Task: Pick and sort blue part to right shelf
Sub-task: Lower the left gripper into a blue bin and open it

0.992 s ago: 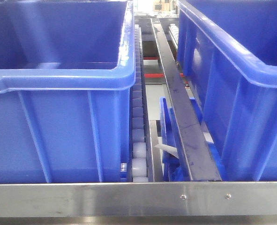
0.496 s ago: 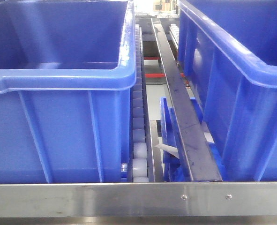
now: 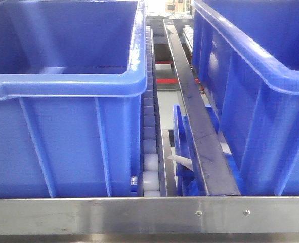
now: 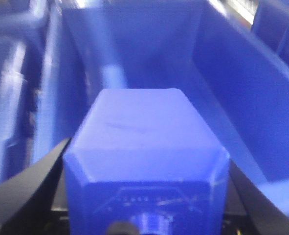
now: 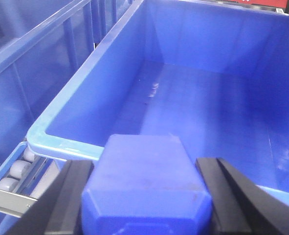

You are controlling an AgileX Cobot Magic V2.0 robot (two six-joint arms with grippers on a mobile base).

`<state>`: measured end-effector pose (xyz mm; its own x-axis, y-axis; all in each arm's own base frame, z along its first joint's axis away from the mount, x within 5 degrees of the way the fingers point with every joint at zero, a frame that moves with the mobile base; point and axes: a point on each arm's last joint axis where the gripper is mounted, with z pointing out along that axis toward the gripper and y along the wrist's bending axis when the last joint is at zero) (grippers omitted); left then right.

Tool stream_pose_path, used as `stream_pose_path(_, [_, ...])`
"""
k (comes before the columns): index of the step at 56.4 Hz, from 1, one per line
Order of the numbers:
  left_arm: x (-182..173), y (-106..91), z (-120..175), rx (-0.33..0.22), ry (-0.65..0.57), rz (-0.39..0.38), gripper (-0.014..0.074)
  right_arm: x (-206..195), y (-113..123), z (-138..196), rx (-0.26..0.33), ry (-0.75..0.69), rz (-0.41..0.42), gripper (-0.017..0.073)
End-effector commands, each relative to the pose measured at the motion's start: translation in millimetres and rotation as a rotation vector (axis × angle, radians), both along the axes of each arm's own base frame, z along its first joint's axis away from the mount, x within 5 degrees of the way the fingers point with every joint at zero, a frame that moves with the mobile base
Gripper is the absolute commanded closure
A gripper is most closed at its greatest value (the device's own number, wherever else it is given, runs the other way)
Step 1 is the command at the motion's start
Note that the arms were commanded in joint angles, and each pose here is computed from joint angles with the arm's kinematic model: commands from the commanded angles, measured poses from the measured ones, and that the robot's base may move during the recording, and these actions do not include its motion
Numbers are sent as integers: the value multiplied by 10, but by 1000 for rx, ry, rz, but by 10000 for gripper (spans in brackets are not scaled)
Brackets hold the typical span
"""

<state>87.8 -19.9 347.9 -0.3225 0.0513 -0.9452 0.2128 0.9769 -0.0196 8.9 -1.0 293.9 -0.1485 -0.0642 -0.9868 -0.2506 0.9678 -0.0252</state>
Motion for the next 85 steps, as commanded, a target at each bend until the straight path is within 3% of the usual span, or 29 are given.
stream_pose_path(1, [337,-98,249,-33,-34,-7,331,-54,-17,166,23,-134,3,350])
stream_pose_path(16, [1451,-385,214,10,189,-6,330,-54,-17,166,23,-134,3,350])
stream_pose_path(27, [2209,-575,-173,60,391,-2,330,-54,-17,166,23,-134,3,350])
stream_pose_path(38, [2694,-711,-563,67,520,0,330,-54,-17,166,23,-134,3,350])
stream_pose_path(59, [2914,-761,-1054,107,634,2,319,-54,-17,166,23,-134,3,350])
stream_pose_path(74, [2895,-757,-1055,112,652,2,45,-54,-17,166,23,-134,3,350])
stream_pose_path(85, [2800,-733,-814,100,605,1,5,-54,-17,166,23,-134,3,350])
